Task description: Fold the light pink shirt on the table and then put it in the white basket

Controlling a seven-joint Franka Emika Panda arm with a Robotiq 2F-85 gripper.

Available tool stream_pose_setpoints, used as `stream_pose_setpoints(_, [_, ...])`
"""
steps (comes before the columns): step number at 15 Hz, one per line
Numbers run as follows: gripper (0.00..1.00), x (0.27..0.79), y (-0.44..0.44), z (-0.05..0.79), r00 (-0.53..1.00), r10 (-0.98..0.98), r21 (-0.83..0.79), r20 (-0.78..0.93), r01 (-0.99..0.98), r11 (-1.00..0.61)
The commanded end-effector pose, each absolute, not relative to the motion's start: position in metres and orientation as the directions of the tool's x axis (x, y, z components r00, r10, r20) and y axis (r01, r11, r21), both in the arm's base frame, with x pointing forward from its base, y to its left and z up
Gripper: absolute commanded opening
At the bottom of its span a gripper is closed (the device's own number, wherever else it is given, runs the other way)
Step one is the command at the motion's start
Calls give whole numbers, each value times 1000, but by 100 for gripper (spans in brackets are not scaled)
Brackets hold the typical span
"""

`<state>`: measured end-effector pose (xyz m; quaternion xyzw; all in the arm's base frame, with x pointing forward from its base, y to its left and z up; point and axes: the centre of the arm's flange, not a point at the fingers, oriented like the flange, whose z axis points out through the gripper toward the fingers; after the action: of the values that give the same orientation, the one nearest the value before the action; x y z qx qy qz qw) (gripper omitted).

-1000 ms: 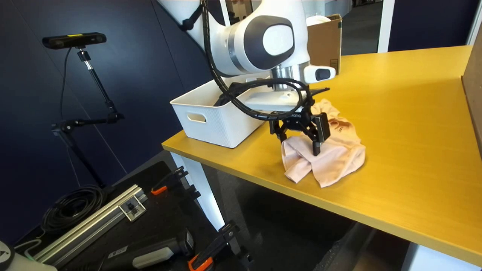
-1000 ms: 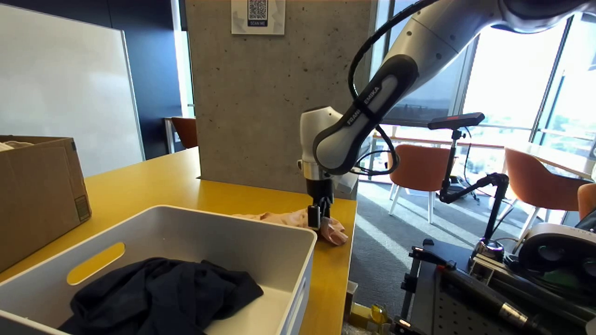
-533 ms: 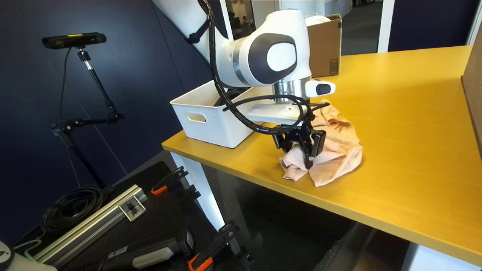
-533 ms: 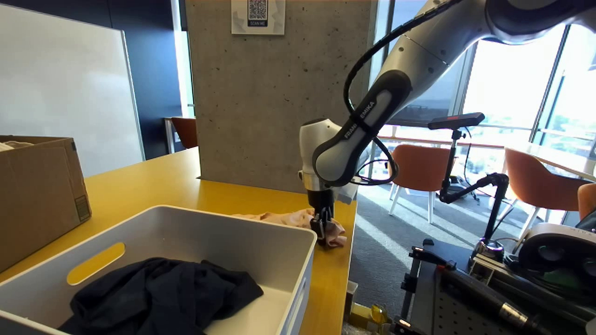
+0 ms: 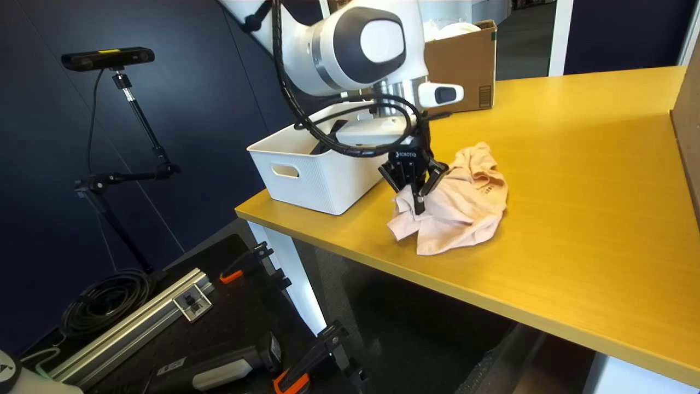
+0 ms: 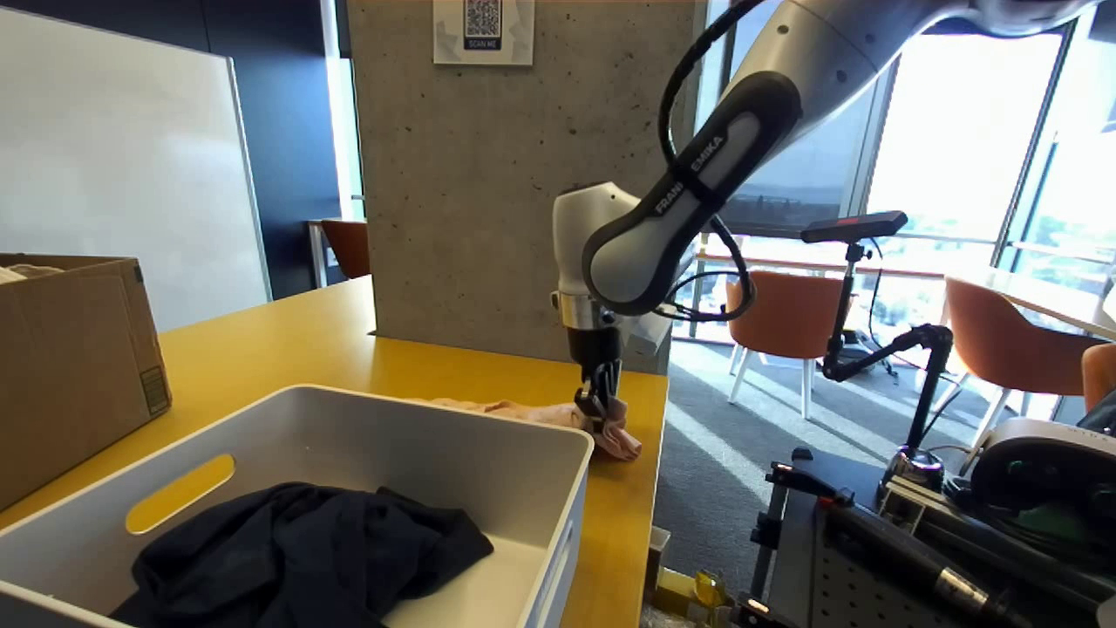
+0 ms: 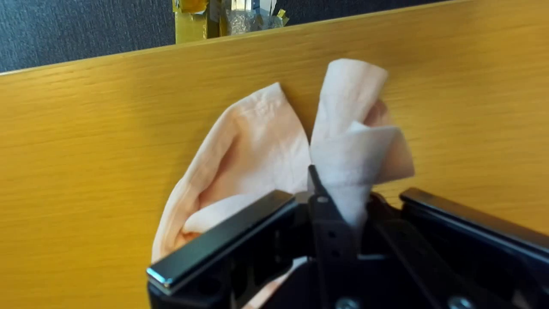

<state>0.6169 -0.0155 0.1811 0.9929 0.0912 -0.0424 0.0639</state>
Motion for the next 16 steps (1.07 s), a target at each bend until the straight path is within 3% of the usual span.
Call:
stream_pose_setpoints(1, [1,593,-13,257,988,141,137,-61,149,-979])
stream_pose_setpoints(8, [1,646,-61,325,984,142,228,107,115,-967])
stream_pose_setpoints(16, [1,707,-75,226,956,259,262,138,217,-940])
